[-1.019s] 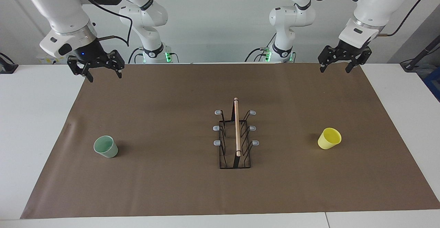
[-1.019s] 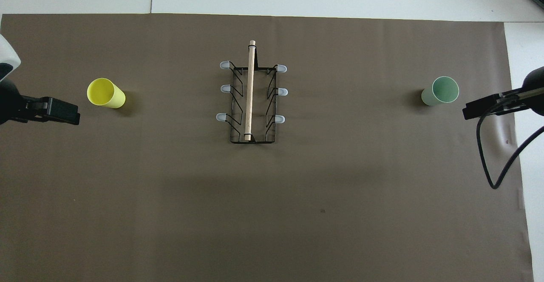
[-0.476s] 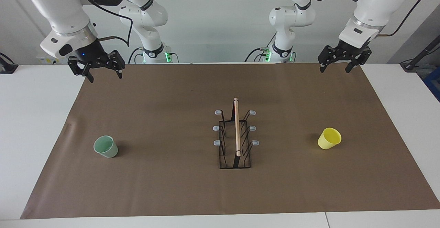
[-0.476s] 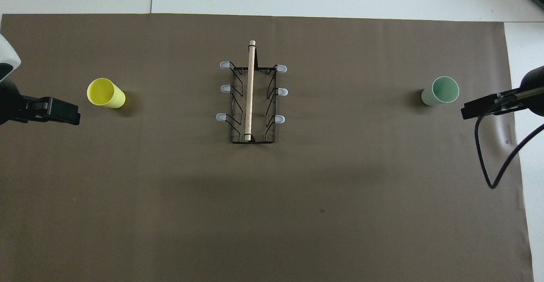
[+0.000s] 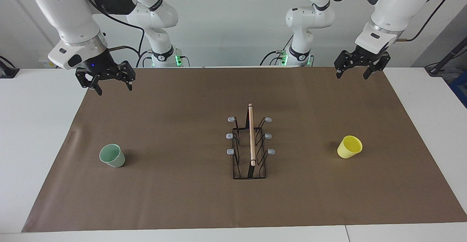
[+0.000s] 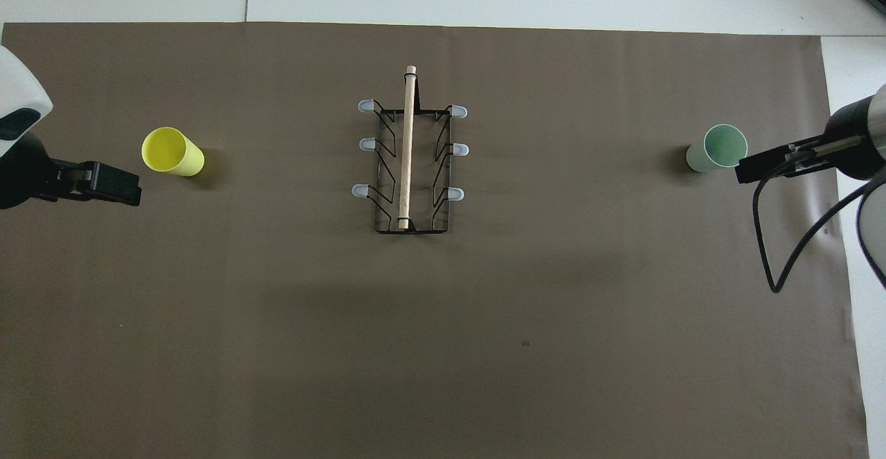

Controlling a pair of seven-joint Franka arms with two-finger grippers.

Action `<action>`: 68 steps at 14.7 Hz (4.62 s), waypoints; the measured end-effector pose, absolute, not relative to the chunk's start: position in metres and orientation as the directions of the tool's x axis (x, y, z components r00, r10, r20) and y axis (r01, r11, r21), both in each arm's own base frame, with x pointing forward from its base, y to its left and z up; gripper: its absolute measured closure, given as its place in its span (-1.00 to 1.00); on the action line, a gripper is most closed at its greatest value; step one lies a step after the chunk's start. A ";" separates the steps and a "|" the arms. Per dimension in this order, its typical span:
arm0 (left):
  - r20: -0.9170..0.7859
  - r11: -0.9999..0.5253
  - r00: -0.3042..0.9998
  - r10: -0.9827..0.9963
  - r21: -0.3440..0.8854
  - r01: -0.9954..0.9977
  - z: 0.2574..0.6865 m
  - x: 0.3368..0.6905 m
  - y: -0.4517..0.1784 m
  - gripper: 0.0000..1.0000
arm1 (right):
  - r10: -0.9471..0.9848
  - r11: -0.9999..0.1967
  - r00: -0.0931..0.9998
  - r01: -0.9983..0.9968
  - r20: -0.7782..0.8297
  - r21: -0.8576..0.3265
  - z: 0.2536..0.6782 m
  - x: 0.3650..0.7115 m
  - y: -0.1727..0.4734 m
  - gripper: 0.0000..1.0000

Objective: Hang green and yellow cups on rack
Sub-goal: 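Move the right gripper toward the green cup while the left gripper opens, then grasp the green cup with the right gripper while the left gripper grasps the yellow cup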

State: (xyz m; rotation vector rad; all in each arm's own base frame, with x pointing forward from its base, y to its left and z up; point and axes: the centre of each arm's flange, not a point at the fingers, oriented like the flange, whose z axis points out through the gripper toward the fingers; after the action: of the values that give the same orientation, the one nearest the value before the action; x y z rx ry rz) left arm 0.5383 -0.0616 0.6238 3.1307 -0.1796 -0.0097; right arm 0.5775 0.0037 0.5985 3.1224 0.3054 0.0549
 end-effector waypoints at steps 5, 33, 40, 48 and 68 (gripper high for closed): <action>-0.020 -1.000 1.000 -0.019 0.013 -0.019 0.602 0.548 -0.011 -1.00 | 0.274 -0.960 0.962 0.272 0.019 0.059 0.569 0.597 0.001 -1.00; -0.748 0.172 -0.034 0.663 0.109 0.979 0.325 0.541 0.242 -1.00 | 0.606 0.375 -0.182 0.924 -0.774 0.077 0.304 0.610 0.098 -1.00; -0.866 0.534 -0.272 0.419 -0.007 0.846 0.271 0.504 0.215 -1.00 | 0.576 0.348 -0.114 0.930 -0.809 0.117 0.245 0.605 0.091 -1.00; -0.894 0.592 -0.263 0.362 0.003 0.806 0.252 0.516 0.178 -1.00 | 0.532 0.410 -0.105 0.900 -0.840 0.147 0.232 0.604 0.043 -1.00; -0.947 0.676 -0.178 0.268 0.053 0.735 0.220 0.535 0.132 -1.00 | 0.488 0.457 -0.077 0.871 -0.869 0.179 0.220 0.596 0.013 -0.37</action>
State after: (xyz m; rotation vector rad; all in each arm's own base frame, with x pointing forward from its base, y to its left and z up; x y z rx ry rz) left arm 0.5350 0.1318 0.2197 0.8076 1.7491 -0.5105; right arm 0.5961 0.0133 0.2203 1.1749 1.7227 -0.4877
